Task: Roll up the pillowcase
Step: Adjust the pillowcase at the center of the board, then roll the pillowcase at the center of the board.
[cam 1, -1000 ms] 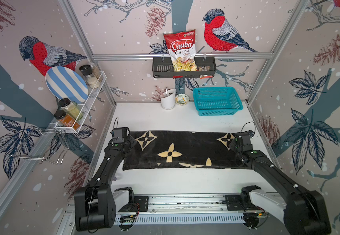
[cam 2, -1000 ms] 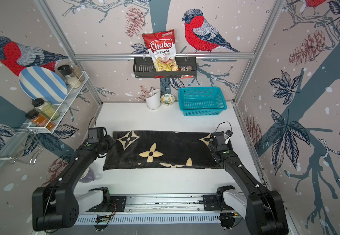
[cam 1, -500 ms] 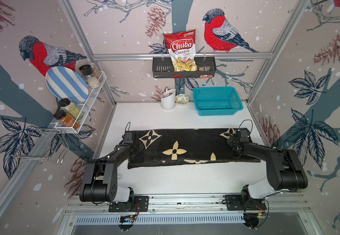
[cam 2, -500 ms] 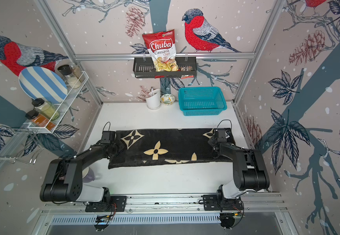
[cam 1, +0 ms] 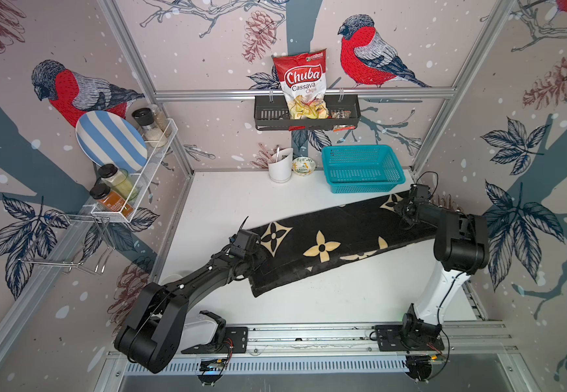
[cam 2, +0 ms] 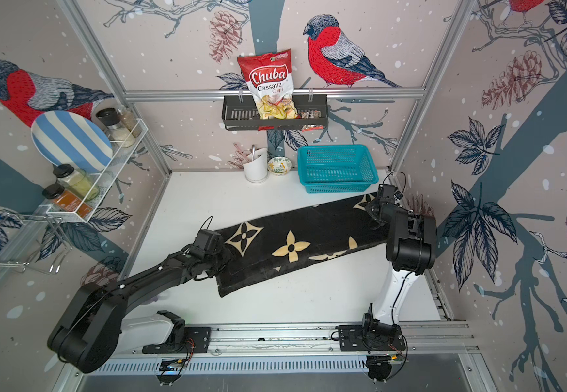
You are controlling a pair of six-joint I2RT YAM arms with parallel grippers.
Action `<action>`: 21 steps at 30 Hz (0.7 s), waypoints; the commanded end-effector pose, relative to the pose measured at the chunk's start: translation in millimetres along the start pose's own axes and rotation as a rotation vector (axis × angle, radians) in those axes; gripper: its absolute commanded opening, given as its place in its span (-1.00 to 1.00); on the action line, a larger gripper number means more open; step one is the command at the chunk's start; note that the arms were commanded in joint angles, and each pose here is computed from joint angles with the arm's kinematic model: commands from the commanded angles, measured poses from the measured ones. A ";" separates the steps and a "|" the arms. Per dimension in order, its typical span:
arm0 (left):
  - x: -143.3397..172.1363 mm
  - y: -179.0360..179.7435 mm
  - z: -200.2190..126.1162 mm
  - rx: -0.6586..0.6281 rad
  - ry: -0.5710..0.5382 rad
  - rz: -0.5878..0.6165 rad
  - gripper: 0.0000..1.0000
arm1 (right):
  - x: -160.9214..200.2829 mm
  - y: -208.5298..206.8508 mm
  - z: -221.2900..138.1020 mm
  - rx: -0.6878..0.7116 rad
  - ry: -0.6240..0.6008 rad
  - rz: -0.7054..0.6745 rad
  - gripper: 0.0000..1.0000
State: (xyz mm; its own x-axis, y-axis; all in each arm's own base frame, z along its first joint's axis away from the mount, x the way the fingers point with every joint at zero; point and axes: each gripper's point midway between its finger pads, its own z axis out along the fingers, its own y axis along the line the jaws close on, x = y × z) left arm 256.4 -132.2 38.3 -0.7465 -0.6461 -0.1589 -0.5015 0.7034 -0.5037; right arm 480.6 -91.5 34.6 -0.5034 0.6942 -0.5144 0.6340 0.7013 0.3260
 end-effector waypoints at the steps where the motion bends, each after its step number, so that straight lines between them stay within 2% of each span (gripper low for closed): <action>1: -10.5 -1.5 -14.3 -0.057 -0.041 0.072 0.24 | 0.7 -2.5 -13.6 0.036 0.006 -0.050 -0.40; 5: -44.6 -13.2 -29.7 -0.122 -0.123 0.236 0.31 | 6.9 17.8 -46.1 -0.014 -0.047 -0.111 -0.07; 10: -76.9 -12.9 -21.4 -0.129 -0.093 0.343 0.33 | 40.3 53.8 -97.0 -0.116 -0.101 -0.238 0.27; 14: -90.1 -12.7 -6.4 -0.146 -0.048 0.414 0.29 | 90.0 89.5 -136.0 -0.235 -0.113 -0.376 0.48; 16: -93.6 -7.9 4.0 -0.169 -0.024 0.431 0.20 | 120.0 111.0 -157.9 -0.307 -0.118 -0.456 0.50; 21: -108.5 1.1 16.4 -0.192 -0.019 0.435 0.21 | 204.7 158.8 -212.6 -0.531 -0.104 -0.643 0.55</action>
State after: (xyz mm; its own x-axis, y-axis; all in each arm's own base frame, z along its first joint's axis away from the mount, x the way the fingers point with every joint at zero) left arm 335.3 -71.1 41.4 -0.8908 -0.3276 -0.3150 -0.2619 0.9365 -0.2333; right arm 362.6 166.6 134.5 -0.6512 0.1903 -0.7347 -0.0284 0.9612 0.2742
